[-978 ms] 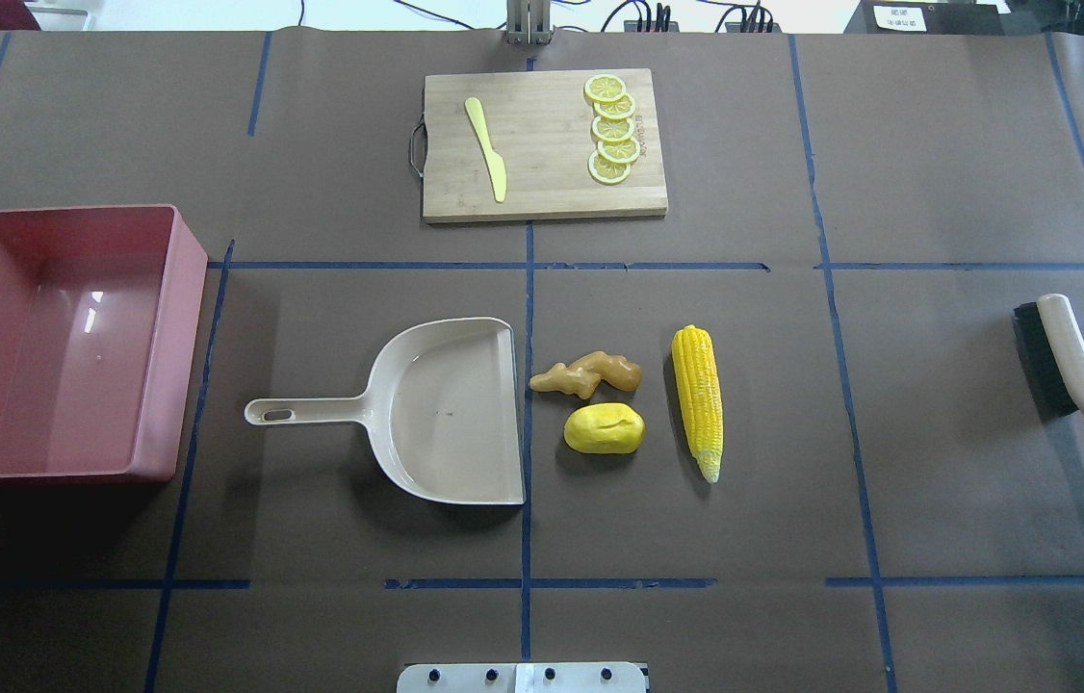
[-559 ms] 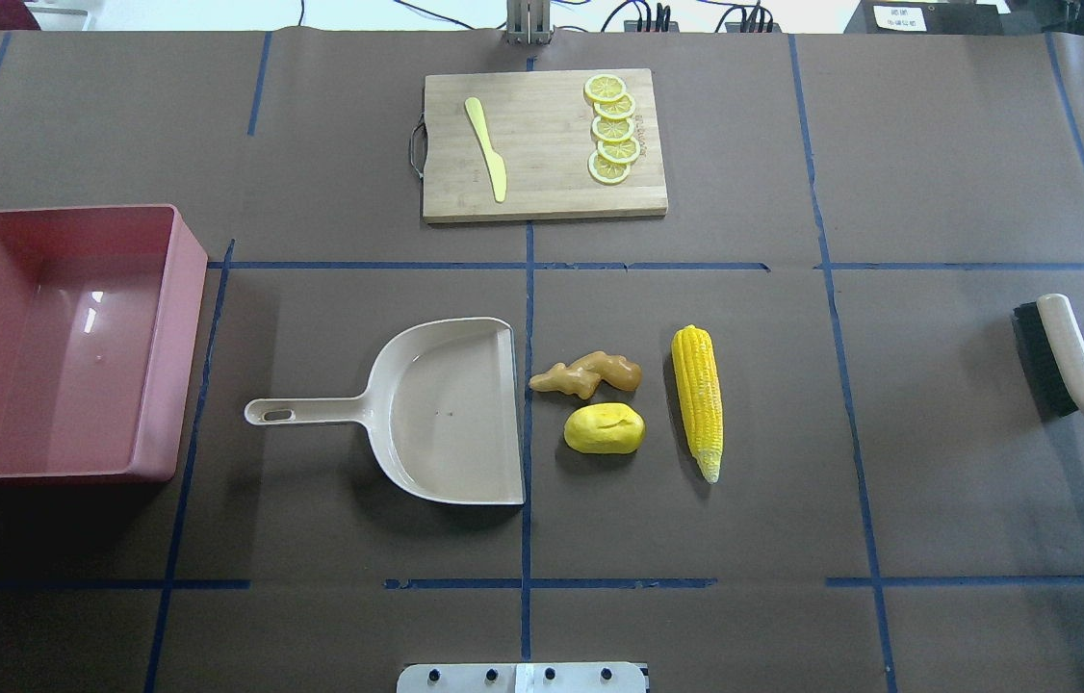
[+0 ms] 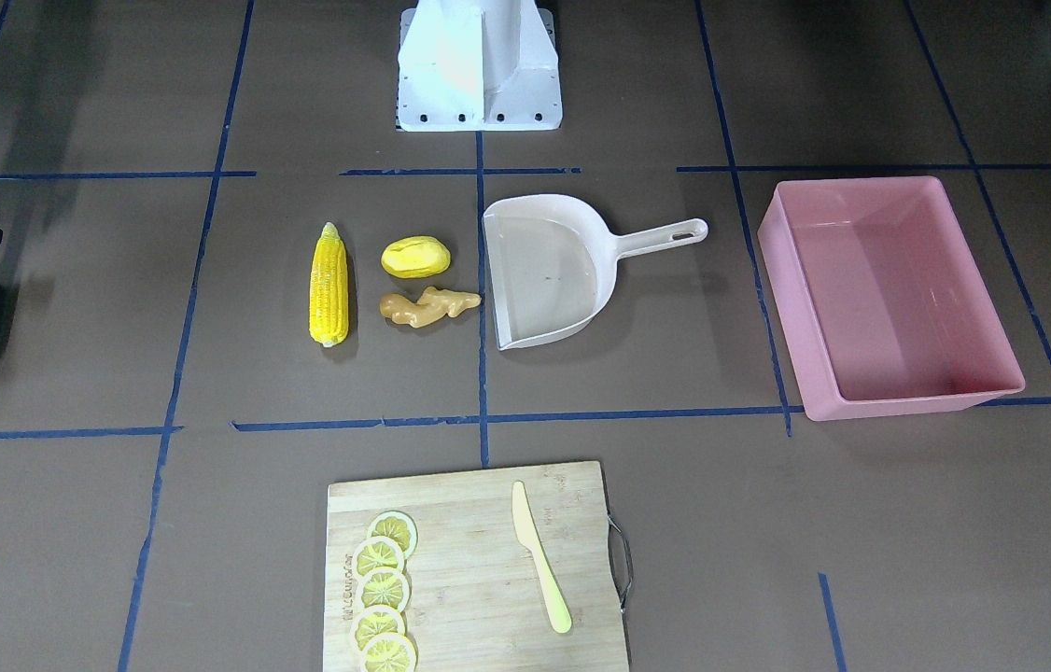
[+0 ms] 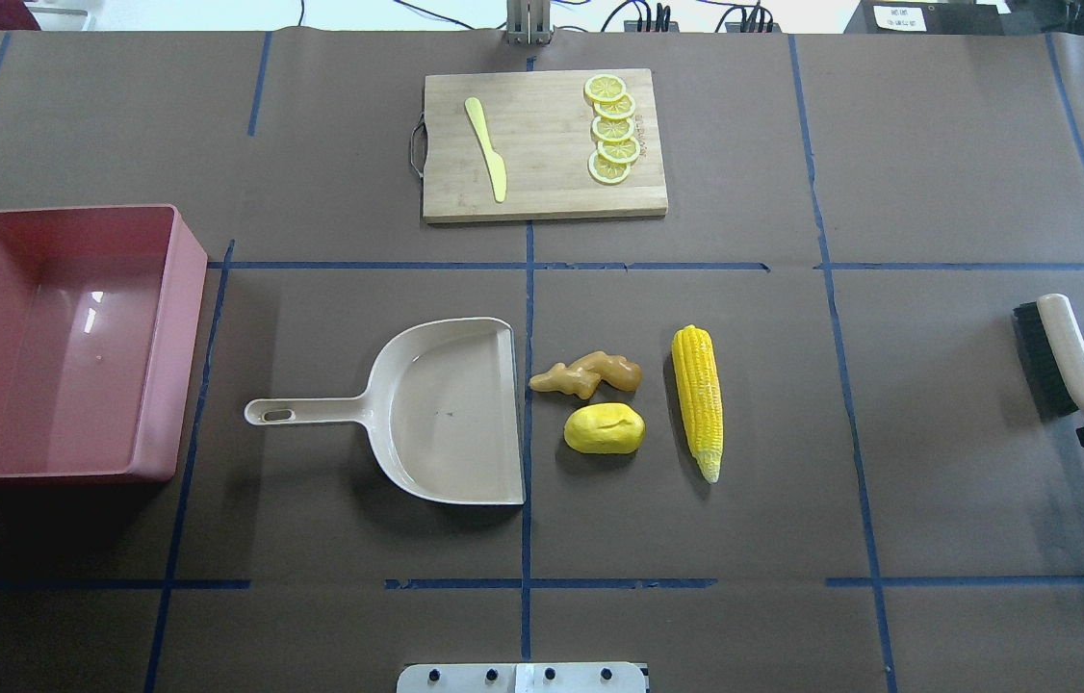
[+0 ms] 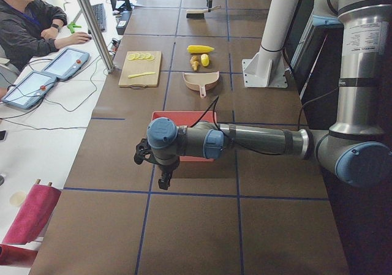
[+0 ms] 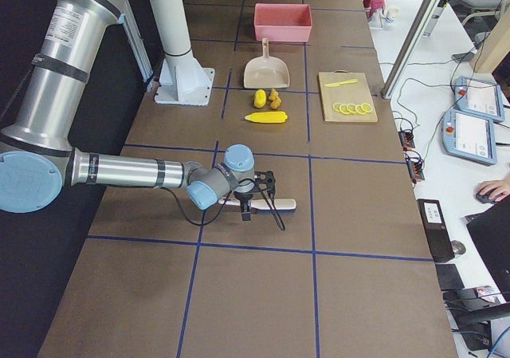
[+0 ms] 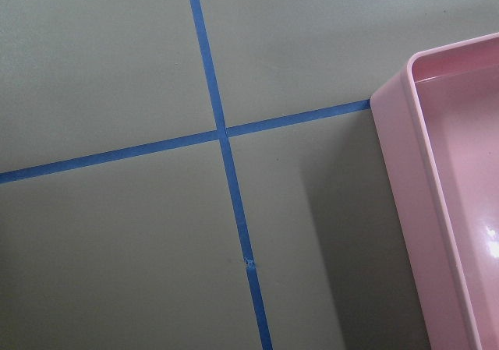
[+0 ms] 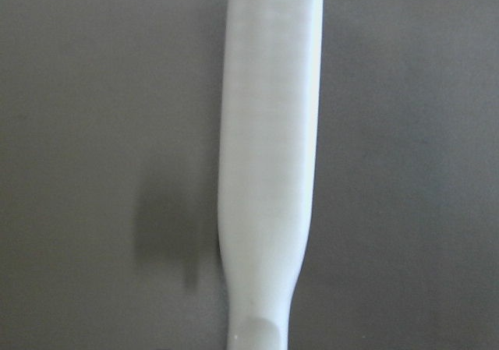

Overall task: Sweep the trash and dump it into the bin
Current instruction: 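Grasp the white brush handle with the right gripper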

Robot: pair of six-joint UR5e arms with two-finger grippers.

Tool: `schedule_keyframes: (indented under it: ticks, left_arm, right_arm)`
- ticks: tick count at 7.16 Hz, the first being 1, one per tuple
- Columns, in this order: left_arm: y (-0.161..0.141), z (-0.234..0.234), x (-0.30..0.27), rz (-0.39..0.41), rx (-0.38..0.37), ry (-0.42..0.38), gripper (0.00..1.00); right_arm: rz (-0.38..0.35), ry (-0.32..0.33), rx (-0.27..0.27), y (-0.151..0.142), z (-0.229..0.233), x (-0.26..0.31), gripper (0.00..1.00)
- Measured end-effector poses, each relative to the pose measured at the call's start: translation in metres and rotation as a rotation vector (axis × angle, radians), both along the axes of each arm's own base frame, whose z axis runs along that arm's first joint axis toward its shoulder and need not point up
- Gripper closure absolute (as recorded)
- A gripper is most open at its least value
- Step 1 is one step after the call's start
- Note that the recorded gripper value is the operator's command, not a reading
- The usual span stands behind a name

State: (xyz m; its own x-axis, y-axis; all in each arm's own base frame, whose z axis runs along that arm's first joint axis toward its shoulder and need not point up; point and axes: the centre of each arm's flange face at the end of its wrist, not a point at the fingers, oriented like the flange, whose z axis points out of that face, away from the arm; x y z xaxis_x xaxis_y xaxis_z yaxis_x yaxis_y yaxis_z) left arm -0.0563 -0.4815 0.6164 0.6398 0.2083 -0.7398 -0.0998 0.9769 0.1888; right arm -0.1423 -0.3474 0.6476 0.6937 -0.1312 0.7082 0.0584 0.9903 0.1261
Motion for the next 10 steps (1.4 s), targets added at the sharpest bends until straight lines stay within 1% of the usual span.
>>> schedule_keyframes:
  ticks: [1, 2, 3, 6, 8, 9, 10]
  left_arm:
    - [0.000, 0.000, 0.000, 0.000, 0.000, 0.000, 0.00]
    - [0.000, 0.000, 0.000, 0.000, 0.000, 0.000, 0.00]
    - [0.000, 0.000, 0.000, 0.000, 0.000, 0.001, 0.00]
    - [0.000, 0.000, 0.000, 0.000, 0.000, 0.001, 0.00]
    - [-0.003, -0.002, 0.001, 0.003, 0.004, 0.001, 0.00]
    - [-0.007, -0.006, 0.002, 0.006, 0.020, 0.003, 0.00]
    - [-0.009, -0.010, 0.002, 0.009, 0.057, 0.005, 0.00]
  right_arm:
    - [-0.011, 0.005, 0.004, 0.003, 0.002, -0.007, 0.43]
    - [-0.020, 0.009, 0.007, 0.005, 0.003, -0.012, 0.68]
    - [-0.027, 0.011, 0.008, 0.006, 0.004, -0.014, 1.00]
    - [-0.041, 0.014, 0.013, 0.009, 0.004, -0.015, 1.00]
    - [-0.053, 0.009, 0.027, 0.010, -0.001, -0.015, 1.00]
    - [-0.049, 0.006, 0.026, 0.008, -0.008, -0.013, 1.00]
    - [-0.034, 0.013, 0.010, 0.002, -0.023, -0.010, 1.00]
